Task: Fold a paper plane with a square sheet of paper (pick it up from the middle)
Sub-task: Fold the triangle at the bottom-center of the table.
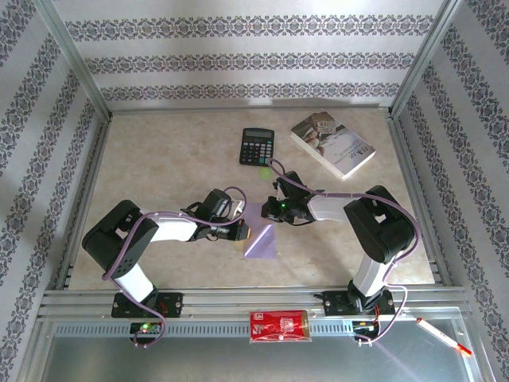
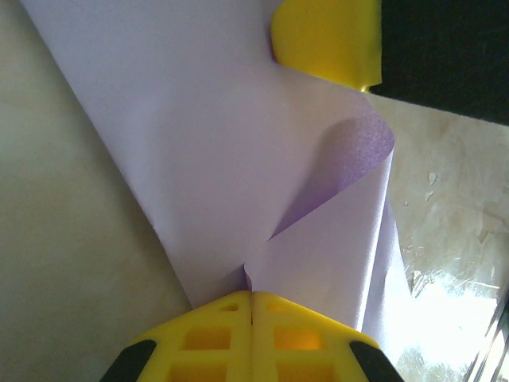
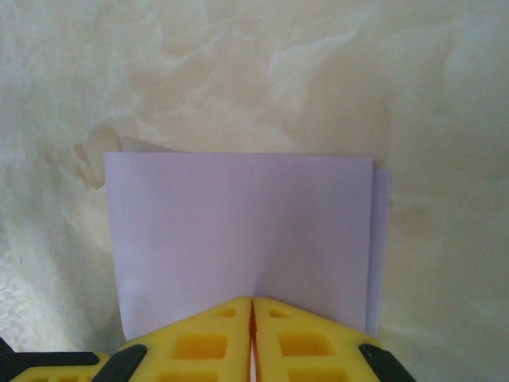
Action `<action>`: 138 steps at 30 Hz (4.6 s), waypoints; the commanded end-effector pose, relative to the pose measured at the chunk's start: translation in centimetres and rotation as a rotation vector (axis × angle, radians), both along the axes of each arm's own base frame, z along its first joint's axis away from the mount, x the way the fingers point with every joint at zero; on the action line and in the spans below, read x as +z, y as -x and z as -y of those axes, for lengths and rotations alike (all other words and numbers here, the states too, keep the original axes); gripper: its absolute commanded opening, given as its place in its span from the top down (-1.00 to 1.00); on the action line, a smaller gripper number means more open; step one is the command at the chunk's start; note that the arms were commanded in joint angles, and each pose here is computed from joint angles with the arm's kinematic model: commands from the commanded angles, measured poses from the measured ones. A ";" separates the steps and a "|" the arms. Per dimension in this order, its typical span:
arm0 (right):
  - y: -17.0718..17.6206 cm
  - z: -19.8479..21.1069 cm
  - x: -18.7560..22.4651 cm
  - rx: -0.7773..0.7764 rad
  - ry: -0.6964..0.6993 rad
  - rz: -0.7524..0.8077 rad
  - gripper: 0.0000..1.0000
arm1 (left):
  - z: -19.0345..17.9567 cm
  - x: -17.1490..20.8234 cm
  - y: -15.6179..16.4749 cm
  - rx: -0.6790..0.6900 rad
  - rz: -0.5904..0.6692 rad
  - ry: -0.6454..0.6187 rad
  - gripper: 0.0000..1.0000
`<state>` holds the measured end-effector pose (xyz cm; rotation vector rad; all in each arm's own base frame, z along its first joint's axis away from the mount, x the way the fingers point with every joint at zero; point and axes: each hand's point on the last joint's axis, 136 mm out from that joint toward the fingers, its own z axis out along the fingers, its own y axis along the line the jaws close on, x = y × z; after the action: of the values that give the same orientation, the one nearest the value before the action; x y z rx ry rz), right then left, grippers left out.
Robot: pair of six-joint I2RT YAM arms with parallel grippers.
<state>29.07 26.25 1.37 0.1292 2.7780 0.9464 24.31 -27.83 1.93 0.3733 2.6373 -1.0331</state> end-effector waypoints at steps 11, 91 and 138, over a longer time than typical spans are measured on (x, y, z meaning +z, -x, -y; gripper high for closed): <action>1.5 1.3 -1.9 0.014 0.080 -0.058 0.80 | 0.2 -0.1 -0.4 -0.023 -0.006 0.001 1.00; 10.7 -6.0 3.6 -0.047 -0.232 0.043 0.93 | -3.8 -6.3 1.9 0.028 -0.212 -0.288 1.00; 15.2 -3.9 -1.9 -0.026 -0.104 -0.080 0.93 | -4.5 -7.4 1.9 0.029 -0.223 -0.341 1.00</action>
<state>16.23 31.65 1.60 0.2237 2.6698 1.1888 25.64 -29.18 1.43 0.3896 2.7374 -1.0103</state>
